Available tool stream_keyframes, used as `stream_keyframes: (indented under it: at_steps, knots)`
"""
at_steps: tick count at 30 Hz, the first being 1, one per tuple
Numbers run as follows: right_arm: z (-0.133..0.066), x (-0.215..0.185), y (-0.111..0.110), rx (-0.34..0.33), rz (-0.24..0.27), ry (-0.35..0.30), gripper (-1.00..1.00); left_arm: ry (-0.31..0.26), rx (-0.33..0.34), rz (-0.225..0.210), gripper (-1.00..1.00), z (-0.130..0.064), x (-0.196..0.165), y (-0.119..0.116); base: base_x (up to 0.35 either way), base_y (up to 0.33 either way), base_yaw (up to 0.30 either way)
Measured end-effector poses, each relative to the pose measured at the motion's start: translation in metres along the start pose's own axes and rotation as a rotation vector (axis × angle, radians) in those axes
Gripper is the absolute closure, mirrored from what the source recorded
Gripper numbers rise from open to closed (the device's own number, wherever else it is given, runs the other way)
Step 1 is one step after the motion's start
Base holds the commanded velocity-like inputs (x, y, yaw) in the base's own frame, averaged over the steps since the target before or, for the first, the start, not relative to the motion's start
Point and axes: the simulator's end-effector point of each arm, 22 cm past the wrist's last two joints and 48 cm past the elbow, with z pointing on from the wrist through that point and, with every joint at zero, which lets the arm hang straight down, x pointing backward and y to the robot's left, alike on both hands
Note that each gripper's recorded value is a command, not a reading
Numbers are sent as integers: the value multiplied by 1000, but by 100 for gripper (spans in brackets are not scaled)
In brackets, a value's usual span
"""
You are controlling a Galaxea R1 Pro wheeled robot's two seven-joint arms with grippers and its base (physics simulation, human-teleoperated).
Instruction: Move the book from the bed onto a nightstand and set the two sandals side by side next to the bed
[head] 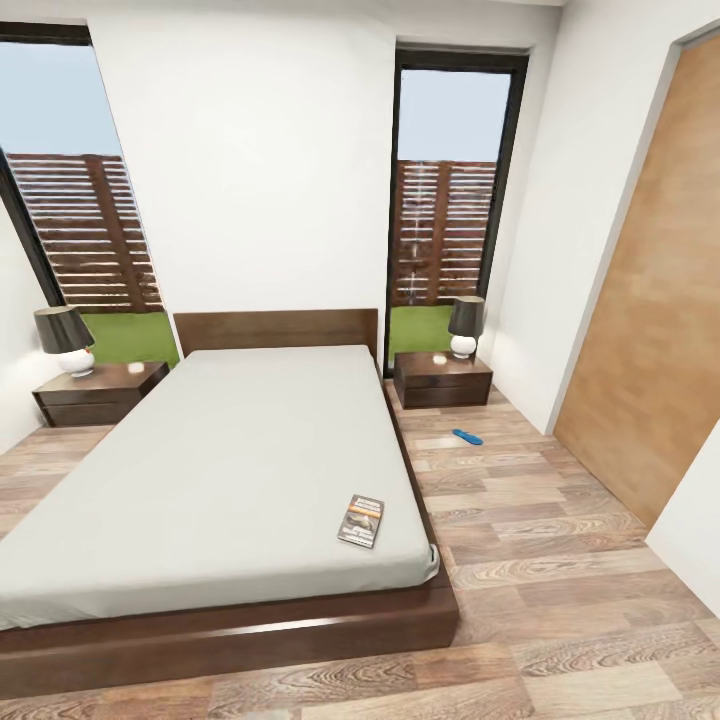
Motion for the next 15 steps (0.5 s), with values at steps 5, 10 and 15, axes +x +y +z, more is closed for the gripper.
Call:
stream_keyframes:
  at_steps: [5, 10, 15]
  knots:
    - [0, -1, 0, 0, 0, -1, -100, -38, 13, 58, -100, -12, -18, -18, 0, 0, 0]
    - [0, -1, 0, 0, 0, -3, -100, -77, 16, 76, -100, -20, -42, -23, 0, 0, 0]
    - [0, -2, 0, 0, -1, -4, -100, -132, 18, 91, -100, -33, -76, -28, 0, 0, 0]
